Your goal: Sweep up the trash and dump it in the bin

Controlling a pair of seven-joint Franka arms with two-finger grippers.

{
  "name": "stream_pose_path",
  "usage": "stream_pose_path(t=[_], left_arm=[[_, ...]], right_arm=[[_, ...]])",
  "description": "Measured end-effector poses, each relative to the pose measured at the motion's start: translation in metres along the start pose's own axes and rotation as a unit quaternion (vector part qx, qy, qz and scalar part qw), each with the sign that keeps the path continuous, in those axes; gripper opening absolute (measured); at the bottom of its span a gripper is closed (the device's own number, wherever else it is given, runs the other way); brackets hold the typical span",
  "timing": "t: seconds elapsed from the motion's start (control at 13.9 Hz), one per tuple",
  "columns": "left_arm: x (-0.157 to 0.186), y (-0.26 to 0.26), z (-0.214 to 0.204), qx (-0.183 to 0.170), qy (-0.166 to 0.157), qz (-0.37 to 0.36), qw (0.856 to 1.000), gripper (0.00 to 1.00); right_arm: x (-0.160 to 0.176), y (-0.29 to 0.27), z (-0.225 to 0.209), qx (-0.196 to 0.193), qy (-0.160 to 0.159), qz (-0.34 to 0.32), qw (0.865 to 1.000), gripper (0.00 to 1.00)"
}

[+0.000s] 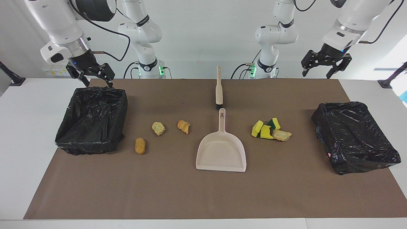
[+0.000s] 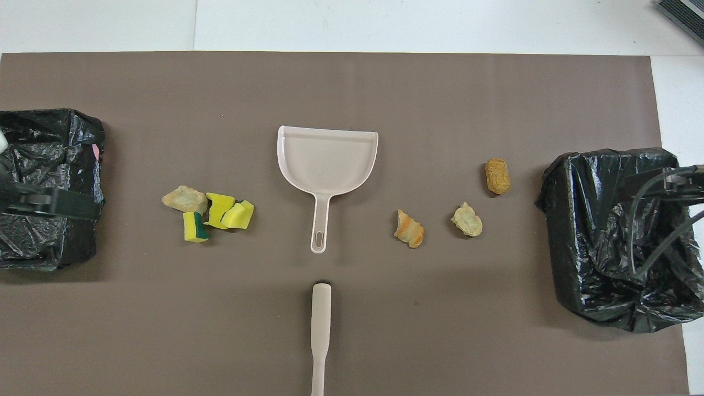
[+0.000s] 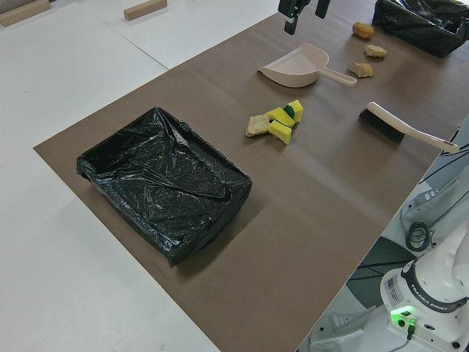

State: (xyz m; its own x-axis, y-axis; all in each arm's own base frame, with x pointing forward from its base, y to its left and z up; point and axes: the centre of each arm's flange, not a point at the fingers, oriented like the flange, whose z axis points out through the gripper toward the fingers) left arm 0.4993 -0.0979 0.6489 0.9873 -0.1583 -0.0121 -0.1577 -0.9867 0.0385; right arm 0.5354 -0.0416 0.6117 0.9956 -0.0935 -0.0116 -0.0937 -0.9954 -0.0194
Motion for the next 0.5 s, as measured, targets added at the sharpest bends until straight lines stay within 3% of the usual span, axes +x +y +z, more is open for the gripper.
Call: stream_pose_path(t=[0.29,0.5], left_arm=[[-0.033,0.126,0.049,0.003,-0.019,-0.006,1.0,1.0],[-0.059,0.179,0.107,-0.011,-0.03,0.011,0.999,1.0]], right_arm=[[0.0,0.0,0.0,0.0,0.0,0.0,1.0,1.0],[0.0,0.0,0.0,0.0,0.0,0.0,1.0,1.0]])
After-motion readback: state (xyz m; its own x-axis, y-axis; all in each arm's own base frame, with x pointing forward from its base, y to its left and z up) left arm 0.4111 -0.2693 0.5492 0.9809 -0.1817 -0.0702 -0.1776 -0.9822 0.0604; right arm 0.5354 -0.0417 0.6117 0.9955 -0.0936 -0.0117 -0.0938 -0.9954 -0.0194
